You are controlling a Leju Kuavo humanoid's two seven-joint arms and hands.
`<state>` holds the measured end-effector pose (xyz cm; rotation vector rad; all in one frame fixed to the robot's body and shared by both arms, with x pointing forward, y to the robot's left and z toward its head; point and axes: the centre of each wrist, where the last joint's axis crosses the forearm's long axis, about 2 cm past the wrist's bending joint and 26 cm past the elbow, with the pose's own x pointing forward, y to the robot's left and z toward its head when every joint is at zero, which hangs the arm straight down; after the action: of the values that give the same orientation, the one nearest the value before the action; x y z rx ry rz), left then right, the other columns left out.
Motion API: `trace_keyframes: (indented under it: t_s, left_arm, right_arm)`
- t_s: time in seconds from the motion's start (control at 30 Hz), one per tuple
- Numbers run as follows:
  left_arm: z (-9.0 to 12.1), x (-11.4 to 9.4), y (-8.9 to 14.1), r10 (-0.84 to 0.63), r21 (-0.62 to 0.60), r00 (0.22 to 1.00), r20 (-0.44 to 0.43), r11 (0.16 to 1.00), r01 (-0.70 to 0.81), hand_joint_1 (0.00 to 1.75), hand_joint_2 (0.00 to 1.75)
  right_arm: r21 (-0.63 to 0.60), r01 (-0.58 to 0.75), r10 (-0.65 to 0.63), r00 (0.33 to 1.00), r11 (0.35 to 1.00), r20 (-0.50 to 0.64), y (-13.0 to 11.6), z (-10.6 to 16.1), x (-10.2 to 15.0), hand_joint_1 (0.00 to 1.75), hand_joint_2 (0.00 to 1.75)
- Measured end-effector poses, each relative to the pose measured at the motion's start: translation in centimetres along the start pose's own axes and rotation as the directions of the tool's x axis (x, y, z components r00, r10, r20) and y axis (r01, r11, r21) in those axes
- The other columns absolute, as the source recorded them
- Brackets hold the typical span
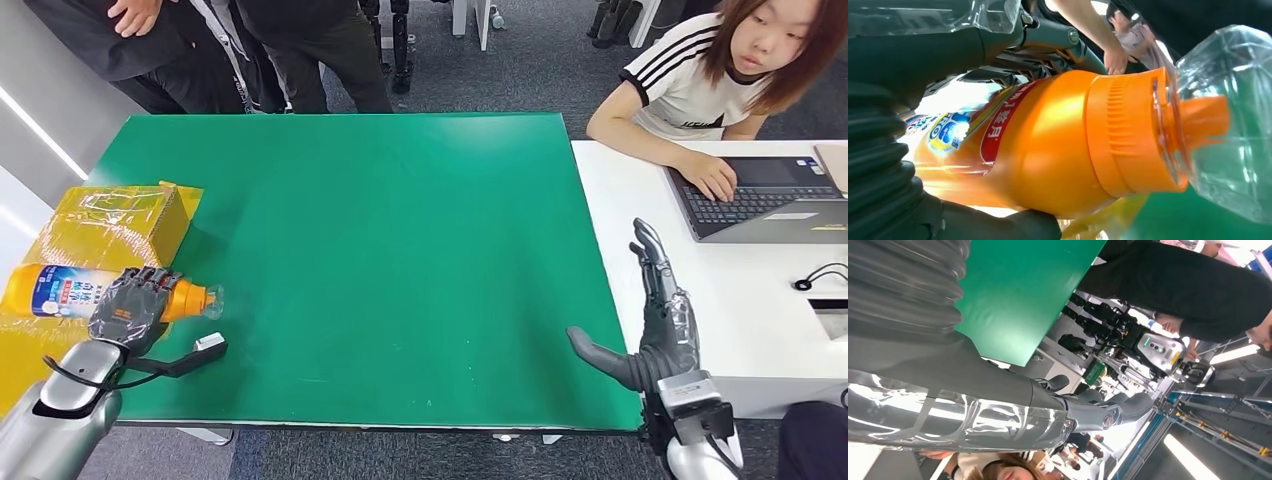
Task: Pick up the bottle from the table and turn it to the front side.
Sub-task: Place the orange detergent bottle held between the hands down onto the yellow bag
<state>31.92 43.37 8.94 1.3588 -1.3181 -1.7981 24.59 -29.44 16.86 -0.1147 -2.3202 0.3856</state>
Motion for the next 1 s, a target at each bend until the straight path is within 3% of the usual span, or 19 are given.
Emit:
trace_keyframes:
  t_s: [0.07, 0.1, 0.2, 0.23, 0.57, 1.0]
  left_arm:
    - [0.2, 0.2, -0.5, -0.004, -0.011, 1.0, 0.004, 1.0, 0.004, 1.64, 1.75]
    - [0.2, 0.3, -0.7, -0.011, -0.013, 1.0, 0.006, 1.0, 0.011, 1.4, 1.75]
    - [-0.1, 0.5, -1.0, -0.02, -0.006, 1.0, 0.005, 1.0, 0.02, 0.25, 1.75]
    - [-0.4, 0.7, -1.0, -0.017, -0.001, 1.0, 0.001, 1.0, 0.017, 0.06, 1.75]
    - [-2.9, 1.7, -0.3, 0.009, 0.064, 1.0, -0.007, 0.998, -0.009, 0.0, 1.75]
    - [-5.3, 2.6, 1.0, 0.076, 0.128, 0.997, 0.017, 0.989, -0.078, 0.0, 1.75]
  right_arm:
    - [0.004, 0.002, -0.002, 1.0, 1.0, 0.005, 0.0, -0.2, 0.0, 0.0, 1.75]
    - [0.009, 0.006, -0.006, 1.0, 1.0, 0.008, 0.0, -0.4, 0.0, 0.0, 1.75]
    - [0.024, 0.031, -0.031, 0.999, 0.999, 0.014, 0.1, -1.0, -0.2, 0.0, 1.75]
    - [0.029, 0.04, -0.04, 0.999, 0.999, 0.017, 0.1, -1.2, -0.3, 0.0, 1.75]
    - [0.055, 0.065, -0.067, 0.997, 0.996, 0.04, 0.7, -3.3, -0.8, 0.0, 1.75]
    - [0.049, 0.067, -0.068, 0.997, 0.997, 0.021, 1.1, -3.5, -1.2, 0.0, 1.75]
